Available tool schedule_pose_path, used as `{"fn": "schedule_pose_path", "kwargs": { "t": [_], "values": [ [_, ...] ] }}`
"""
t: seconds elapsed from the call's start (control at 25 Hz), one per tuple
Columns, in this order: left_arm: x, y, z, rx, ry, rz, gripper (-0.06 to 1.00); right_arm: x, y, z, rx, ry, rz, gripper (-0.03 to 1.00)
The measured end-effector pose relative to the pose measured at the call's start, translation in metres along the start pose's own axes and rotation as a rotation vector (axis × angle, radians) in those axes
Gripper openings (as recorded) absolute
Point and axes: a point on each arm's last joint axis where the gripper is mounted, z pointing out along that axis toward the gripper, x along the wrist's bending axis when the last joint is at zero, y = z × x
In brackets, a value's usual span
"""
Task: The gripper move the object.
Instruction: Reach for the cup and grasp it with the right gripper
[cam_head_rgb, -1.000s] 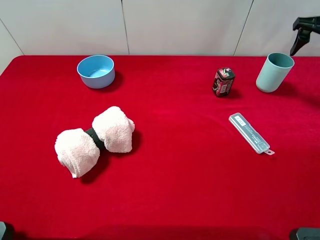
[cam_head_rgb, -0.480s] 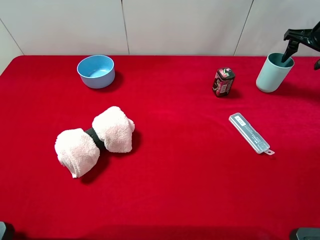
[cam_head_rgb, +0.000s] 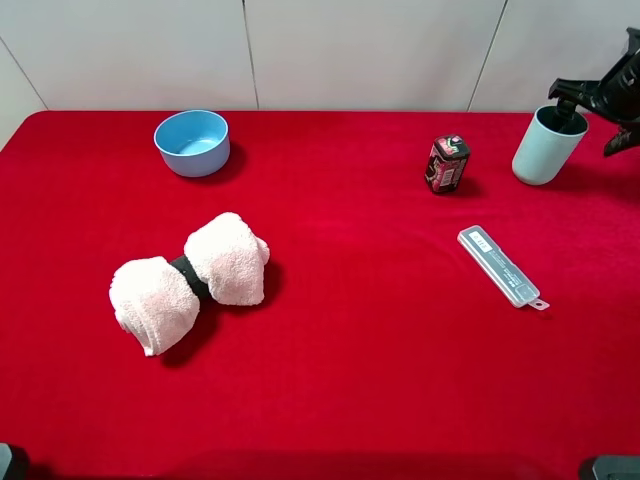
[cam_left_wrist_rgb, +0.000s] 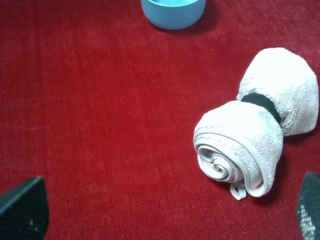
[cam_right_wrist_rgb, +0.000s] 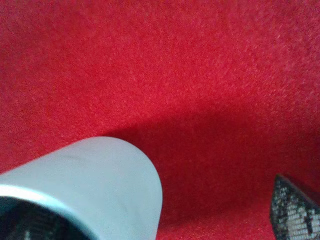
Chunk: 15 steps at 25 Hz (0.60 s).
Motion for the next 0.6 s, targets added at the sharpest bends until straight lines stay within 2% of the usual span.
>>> {"fn": "schedule_pose_path", "kwargs": {
  "t": [0.12, 0.24, 0.6],
  "values": [
    [0.0, 0.0, 0.0, 0.0, 0.0, 0.0, 0.98, -0.0006, -0.0017, 0.0061, 0.014, -0.001, 0.002, 0.6],
    [0.0, 0.0, 0.0, 0.0, 0.0, 0.0, 0.98, -0.0006, -0.0015, 0.0065, 0.013, -0.001, 0.002, 0.56],
    [0.0, 0.0, 0.0, 0.0, 0.0, 0.0, 0.98, 0.0, -0.0009, 0.0065, 0.006, 0.006, 0.009, 0.29]
  ]
}}
